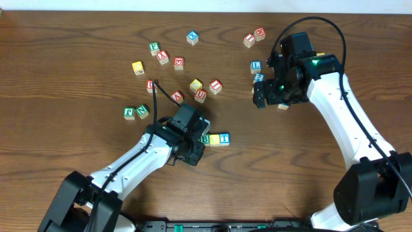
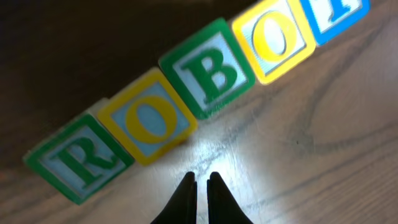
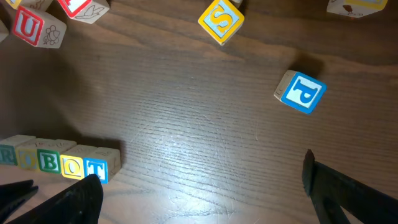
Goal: Spell out ROBOT
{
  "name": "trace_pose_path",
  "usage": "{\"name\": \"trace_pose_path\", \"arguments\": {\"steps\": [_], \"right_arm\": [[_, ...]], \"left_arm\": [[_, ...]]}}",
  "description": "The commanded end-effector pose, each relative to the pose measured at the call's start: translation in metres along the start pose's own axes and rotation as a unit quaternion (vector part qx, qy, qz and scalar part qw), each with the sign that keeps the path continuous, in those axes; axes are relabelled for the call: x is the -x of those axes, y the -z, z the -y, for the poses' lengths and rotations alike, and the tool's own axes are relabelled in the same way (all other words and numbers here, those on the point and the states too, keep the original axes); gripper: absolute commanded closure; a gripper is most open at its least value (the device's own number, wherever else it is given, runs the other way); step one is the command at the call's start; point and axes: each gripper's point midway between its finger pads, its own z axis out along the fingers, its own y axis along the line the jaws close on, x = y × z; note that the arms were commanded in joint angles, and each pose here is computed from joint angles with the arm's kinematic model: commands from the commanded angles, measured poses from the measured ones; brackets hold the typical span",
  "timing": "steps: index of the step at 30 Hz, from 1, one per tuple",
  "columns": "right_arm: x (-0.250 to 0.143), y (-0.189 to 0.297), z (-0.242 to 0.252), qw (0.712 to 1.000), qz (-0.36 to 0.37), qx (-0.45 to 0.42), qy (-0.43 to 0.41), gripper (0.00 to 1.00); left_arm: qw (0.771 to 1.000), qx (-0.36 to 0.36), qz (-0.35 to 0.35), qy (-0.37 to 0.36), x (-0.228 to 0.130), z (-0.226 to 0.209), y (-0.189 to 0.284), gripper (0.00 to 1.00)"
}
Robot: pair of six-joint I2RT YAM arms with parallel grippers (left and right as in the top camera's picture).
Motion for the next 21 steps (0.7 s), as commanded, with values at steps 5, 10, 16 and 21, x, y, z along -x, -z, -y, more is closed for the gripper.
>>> {"name": "trace_pose_path", "arguments": {"steps": [5, 10, 16, 21], "right_arm": [[0.0050, 0.0122, -0.0017, 1.000, 0.018, -0.002, 0.010, 0.01], [0.0048, 0.0122, -0.0017, 1.000, 0.018, -0.002, 0.010, 0.01], [0.0045, 0.0120, -0.0018, 1.000, 0.017, -0.002, 0.010, 0.01], [0.0045, 0.0121, -0.0017, 1.000, 0.017, -0.002, 0.010, 0.01]], "left_arm": [[0.999, 0.041, 0.021, -0.009, 0.0093, -0.0137, -0.0013, 0.92], [0.999, 0.041, 0.018, -0.009, 0.0082, -0.0141, -0.0032, 0.92], [0.999, 0.042, 0.008, -0.007, 0.0050, -0.0153, -0.0076, 0.93], [0.999, 0.034, 0.005, -0.006, 0.0033, -0.0125, -0.0076, 0.93]]}}
